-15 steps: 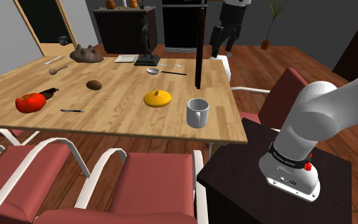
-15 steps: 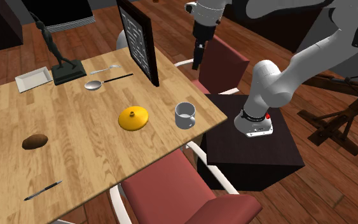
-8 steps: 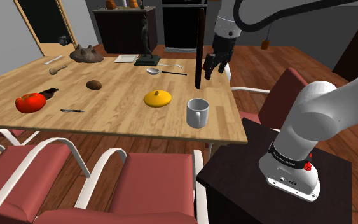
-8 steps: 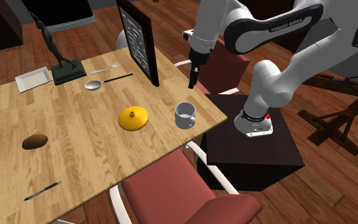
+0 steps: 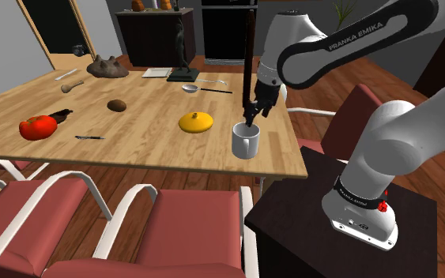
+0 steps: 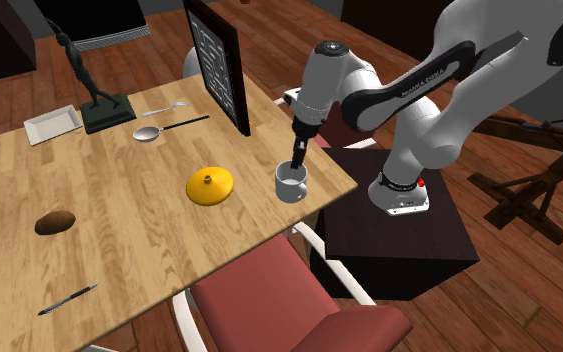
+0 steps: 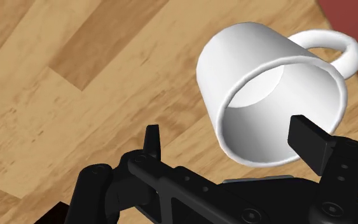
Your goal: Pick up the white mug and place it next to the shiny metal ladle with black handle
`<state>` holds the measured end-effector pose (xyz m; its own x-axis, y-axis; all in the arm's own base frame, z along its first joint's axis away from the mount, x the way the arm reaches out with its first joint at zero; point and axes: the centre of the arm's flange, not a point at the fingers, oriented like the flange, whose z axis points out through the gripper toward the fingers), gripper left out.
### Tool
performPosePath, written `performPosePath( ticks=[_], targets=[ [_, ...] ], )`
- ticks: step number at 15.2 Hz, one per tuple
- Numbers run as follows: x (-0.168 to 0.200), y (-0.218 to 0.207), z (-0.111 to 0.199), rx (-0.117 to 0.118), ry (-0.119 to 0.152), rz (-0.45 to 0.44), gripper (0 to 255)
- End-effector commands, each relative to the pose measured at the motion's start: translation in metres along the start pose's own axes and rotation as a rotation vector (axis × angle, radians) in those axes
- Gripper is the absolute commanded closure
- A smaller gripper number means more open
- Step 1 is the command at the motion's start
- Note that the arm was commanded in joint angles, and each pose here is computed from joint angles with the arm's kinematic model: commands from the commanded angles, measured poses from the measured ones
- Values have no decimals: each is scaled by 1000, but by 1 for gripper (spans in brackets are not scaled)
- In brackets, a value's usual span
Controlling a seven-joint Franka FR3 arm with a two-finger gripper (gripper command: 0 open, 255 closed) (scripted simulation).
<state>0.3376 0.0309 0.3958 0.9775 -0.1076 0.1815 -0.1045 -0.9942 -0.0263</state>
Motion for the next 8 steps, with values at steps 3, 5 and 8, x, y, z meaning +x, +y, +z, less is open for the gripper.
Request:
performPosePath(
  ticks=[3, 5, 8],
  targets=[
    [-1, -1, 27, 2, 5, 1, 0],
    [-1, -1, 37, 2, 5, 1, 0],
    [-1, -1, 51, 2, 5, 1, 0]
  ],
)
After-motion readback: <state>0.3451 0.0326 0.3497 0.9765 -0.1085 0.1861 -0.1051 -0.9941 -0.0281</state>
